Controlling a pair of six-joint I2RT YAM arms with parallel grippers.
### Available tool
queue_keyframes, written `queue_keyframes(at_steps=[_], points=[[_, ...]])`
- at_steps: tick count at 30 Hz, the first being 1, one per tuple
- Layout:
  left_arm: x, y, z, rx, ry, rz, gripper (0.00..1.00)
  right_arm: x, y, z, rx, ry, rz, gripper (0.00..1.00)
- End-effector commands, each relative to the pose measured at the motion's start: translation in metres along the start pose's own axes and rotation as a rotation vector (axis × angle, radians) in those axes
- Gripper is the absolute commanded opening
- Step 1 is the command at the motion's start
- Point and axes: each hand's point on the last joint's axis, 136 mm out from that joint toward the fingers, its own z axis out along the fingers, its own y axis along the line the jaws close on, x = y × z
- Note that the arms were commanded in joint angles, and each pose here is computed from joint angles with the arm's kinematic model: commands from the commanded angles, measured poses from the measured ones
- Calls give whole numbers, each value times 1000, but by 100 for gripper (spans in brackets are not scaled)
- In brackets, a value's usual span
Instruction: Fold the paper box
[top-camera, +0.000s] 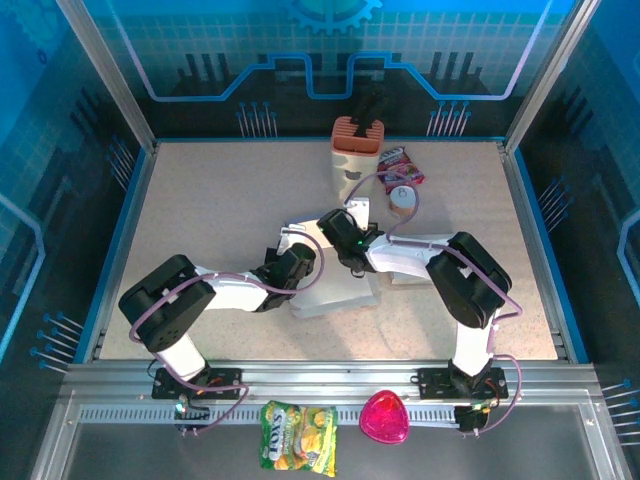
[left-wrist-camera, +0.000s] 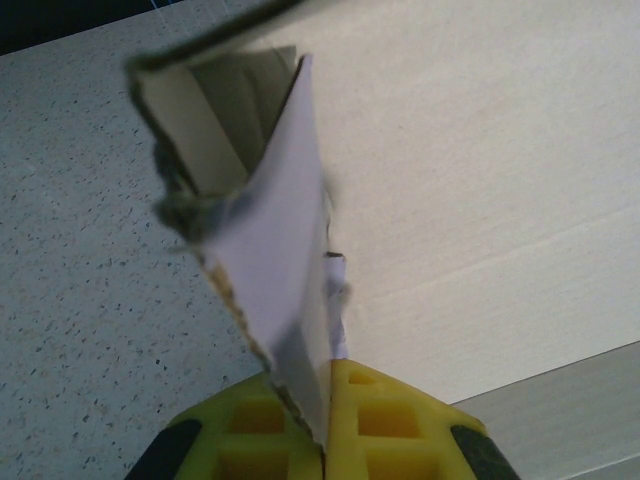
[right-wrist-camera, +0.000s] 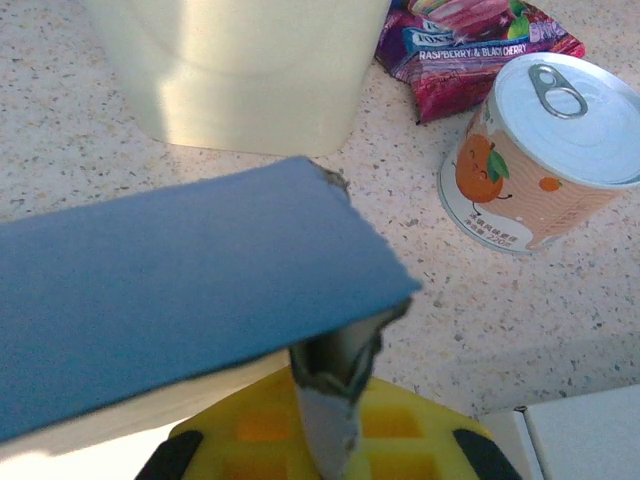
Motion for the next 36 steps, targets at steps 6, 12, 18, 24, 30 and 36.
queue_keyframes(at_steps=[6,12,18,24,30,36], points=[[-3,6,-2,-32,-1,9,0,-5,-12,8,65,-19,23,9],[-2,6,-3,-33,0,15,0,-6,-15,15,77,-4,6,0],[-4,4,-2,-29,-2,10,0,2,-26,10,175,24,8,0],[-4,3,-2,-15,-5,13,0,7,-24,-1,175,26,-4,0],[-8,-7,-7,68,-41,11,0,18,-33,-2,182,36,-6,0],[-9,-12,-7,96,-42,27,0,15,-19,6,83,40,0,10]])
